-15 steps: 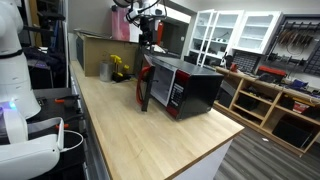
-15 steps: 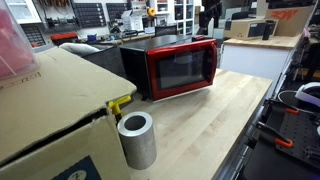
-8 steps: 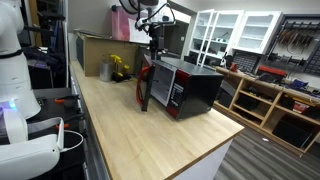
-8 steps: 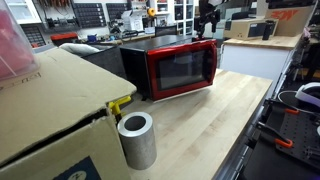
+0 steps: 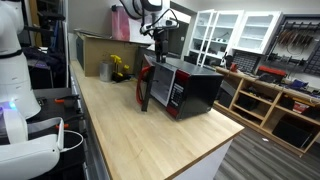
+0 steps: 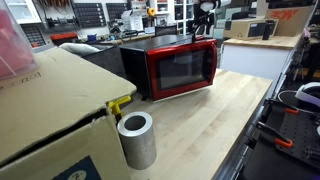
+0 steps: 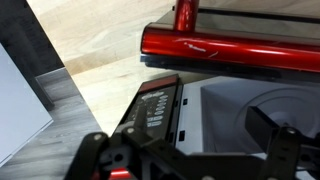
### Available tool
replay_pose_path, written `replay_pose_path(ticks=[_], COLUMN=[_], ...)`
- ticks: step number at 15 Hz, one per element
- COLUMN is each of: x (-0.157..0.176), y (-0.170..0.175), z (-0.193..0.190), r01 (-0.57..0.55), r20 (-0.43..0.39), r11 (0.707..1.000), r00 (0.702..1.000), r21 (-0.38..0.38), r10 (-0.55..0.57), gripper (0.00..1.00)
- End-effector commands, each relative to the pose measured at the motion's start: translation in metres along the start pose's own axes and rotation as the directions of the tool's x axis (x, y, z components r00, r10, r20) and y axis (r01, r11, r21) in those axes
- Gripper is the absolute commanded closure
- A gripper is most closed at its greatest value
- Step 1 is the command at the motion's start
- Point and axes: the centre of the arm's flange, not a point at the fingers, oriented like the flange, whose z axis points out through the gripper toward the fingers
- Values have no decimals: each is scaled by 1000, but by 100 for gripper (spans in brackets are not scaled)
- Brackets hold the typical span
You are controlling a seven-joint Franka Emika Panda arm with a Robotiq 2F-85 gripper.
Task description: Open the microwave door
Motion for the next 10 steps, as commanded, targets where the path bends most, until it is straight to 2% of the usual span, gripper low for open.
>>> replay_pose_path(ticks=[1,5,10], x=[15,11,-4], y=[-10,-24,-49], z=[23,38,26], r01=[-31,-14,-52], r20=[11,54,95], r11=[999,1000,996], r00=[999,998,994], r21=[-13,2,79], r10=[31,14,45], gripper=[0,0,0])
